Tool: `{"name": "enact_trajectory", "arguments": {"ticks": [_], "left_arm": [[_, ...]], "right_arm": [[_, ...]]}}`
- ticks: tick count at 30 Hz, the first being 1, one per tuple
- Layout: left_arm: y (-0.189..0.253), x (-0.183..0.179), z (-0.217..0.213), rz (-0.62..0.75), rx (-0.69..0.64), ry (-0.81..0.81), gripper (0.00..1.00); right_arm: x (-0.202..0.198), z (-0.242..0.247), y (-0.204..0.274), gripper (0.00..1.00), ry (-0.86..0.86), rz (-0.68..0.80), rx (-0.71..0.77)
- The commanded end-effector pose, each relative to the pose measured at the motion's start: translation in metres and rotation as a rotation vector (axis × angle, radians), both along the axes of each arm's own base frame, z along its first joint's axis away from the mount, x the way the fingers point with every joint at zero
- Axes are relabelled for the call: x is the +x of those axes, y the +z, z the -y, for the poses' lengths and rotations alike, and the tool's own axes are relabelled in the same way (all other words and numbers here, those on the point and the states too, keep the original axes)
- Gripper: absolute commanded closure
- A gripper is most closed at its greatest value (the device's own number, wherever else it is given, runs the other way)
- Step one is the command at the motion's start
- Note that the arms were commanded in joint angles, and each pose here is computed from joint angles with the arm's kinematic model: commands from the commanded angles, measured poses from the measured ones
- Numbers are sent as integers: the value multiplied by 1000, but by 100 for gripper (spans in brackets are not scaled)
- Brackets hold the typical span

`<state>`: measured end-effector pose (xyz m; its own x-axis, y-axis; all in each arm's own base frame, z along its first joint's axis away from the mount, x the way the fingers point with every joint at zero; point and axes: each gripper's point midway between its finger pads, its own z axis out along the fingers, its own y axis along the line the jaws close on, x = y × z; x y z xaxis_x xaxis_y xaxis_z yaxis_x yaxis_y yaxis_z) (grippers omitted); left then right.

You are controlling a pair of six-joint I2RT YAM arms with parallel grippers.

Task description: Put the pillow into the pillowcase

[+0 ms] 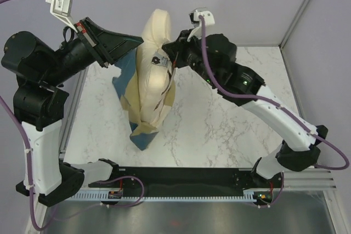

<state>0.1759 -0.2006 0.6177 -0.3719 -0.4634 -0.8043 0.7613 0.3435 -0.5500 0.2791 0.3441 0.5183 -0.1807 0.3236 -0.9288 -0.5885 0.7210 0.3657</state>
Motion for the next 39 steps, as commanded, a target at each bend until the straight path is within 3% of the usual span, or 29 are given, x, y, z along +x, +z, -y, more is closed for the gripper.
{"name": "enact_trajectory", "arguments": {"ticks": [1, 5, 10, 12, 13, 16, 18, 21, 25, 28, 33, 35, 39], "left_arm": [[42, -53, -2, 120, -83, -145, 98], [51, -56, -6, 148, -101, -123, 98], [28, -42, -4, 110, -37, -86, 97], [9, -23, -14, 122, 26, 45, 81], [-1, -14, -21, 105, 58, 113, 60], [-50, 35, -66, 30, 207, 471, 32], [-79, 49, -87, -5, 315, 596, 24], [-138, 78, -102, -121, 450, 702, 0], [-207, 105, -121, -300, 551, 838, 0], [-232, 109, -134, -343, 557, 921, 0], [-273, 112, -143, -432, 536, 948, 0], [-310, 116, -137, -550, 525, 897, 0], [-364, 117, -170, -749, 444, 1010, 0]], "right_arm": [[52, 8, -29, 100, -144, -80, 27], [55, -15, -92, 100, -69, -176, -27], [28, 0, -74, 100, -3, -113, 85], [14, 4, -61, 100, 53, -78, 98], [5, 10, -57, 100, 71, -63, 102], [-14, 15, -62, 100, 139, -60, 90], [-25, 17, -71, 100, 176, -67, 71], [-39, 35, -83, 100, 175, -70, 61], [-42, 50, -115, 100, 135, -108, 24], [-46, 61, -130, 100, 113, -127, -8], [-49, 81, -149, 100, 49, -153, -44], [-50, 89, -156, 100, 27, -165, -58], [-52, 96, -163, 100, 11, -178, -67]]}}
